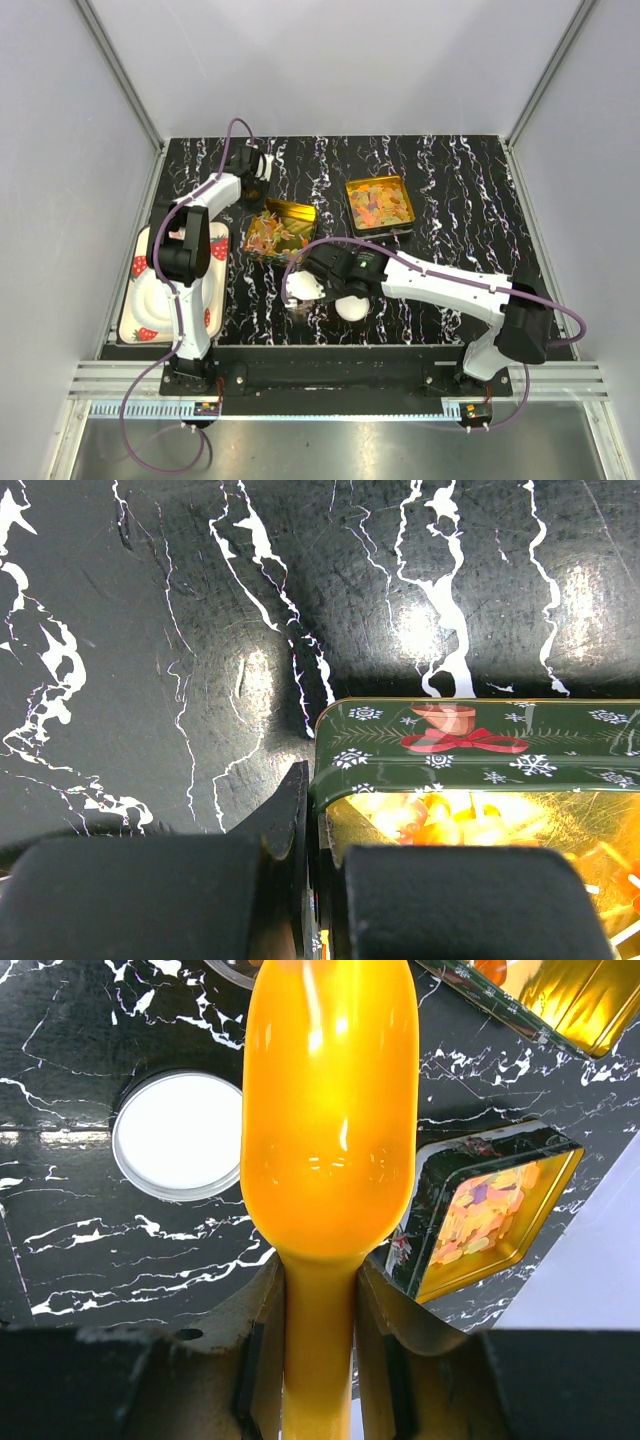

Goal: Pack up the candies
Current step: Place the fake candies in the packing bottle, then scoop the fake candies from the storage box.

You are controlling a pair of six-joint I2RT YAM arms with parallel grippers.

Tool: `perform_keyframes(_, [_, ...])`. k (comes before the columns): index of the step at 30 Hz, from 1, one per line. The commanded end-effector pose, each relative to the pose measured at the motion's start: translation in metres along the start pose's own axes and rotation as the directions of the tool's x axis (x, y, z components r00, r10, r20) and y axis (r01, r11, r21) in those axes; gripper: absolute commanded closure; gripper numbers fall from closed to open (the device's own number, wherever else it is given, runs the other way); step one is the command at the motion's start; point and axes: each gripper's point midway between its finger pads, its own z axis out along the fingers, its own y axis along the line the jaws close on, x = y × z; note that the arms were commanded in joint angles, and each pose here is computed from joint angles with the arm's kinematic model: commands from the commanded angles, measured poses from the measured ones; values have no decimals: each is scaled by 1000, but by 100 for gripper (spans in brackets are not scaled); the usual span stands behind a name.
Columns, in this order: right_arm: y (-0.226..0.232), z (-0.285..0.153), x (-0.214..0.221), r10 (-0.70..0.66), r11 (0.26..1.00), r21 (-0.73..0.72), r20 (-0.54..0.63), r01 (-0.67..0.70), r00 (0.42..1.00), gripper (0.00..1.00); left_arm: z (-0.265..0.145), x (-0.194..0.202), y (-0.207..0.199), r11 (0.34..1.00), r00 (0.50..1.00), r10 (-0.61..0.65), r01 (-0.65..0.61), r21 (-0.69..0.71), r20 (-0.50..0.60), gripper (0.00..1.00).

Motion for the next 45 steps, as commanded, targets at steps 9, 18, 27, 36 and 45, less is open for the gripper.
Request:
perform_keyframes(9, [-18, -11, -8, -58, 996, 71, -23, 60, 998, 100, -5, -20, 1, 1000, 997, -2, 1, 10, 77, 100])
perform_keyframes(18, [-46, -36, -25, -27, 989, 149, 51, 19, 998, 100, -8, -23, -2, 1000, 996, -3, 1, 28, 90, 100])
perform_keyframes(27, [-106, -27, -21, 12, 952, 305, 17, -17, 1000, 100, -17, -28, -10, 997, 991, -6, -3, 71, 133, 100])
perform_keyframes(36, [-149, -37, -16, 156, 877, 444, 96, -183, 983, 100, -56, -50, -13, 987, 943, -74, 21, 162, 325, 100])
perform_keyframes(45, [-159, -43, -10, 196, 842, 489, 114, -227, 974, 100, -91, -68, -26, 973, 870, -88, -28, 228, 484, 100])
